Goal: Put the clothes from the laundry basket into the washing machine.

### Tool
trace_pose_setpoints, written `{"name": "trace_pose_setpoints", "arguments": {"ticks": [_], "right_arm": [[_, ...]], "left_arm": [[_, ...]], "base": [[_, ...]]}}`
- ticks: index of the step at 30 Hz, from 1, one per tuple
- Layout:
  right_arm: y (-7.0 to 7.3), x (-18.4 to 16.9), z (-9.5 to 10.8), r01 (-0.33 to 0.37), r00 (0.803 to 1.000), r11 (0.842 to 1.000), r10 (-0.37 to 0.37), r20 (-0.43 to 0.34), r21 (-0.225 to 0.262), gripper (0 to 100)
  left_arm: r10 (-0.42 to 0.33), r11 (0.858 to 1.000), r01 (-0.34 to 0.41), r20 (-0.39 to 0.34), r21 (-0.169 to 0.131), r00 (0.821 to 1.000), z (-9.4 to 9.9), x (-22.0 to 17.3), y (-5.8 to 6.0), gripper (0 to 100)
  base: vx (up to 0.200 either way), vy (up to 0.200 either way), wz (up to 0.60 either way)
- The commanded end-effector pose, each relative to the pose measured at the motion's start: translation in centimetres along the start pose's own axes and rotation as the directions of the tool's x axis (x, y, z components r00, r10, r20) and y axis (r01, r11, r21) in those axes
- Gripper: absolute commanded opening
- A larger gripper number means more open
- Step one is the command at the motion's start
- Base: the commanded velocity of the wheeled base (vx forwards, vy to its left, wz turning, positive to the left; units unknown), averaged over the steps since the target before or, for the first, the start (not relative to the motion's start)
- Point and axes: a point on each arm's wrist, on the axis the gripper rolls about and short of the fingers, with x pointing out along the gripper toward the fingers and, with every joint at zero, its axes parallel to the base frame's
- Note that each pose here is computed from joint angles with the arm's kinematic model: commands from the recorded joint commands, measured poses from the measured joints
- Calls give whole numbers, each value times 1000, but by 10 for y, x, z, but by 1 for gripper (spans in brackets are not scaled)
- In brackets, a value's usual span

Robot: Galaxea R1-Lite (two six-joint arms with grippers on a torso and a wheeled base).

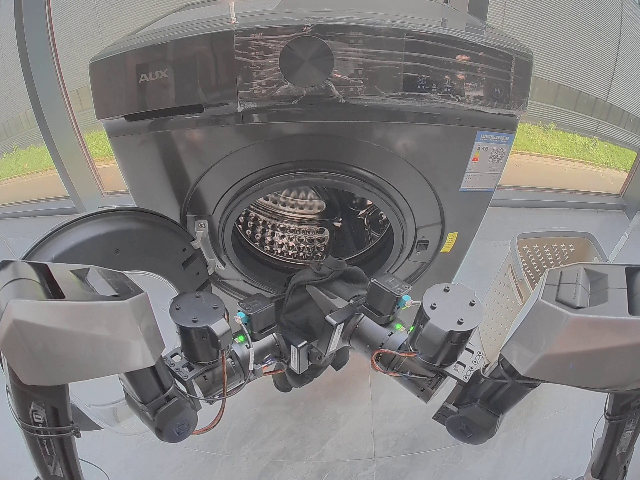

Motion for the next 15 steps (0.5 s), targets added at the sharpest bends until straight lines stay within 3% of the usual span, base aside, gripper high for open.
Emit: {"name": "trace_pose_setpoints", "arguments": {"ticks": [1, 9, 15], "right_arm": [[3, -1, -2, -7, 1000, 1000, 7, -5, 1, 0], [4, -1, -8, -9, 1000, 1000, 9, -22, 6, 0], [0, -1, -12, 1, 999, 1000, -1, -33, 5, 0]], "left_arm": [[1, 1000, -1, -5, -1, 1000, -9, 11, 2, 0], [51, 999, -51, 32, 1, 998, -2, 18, 3, 0], [86, 996, -85, 43, -18, 995, 2, 16, 3, 0]], "base": [[0, 0, 0], [0, 0, 0], [0, 0, 0]]}}
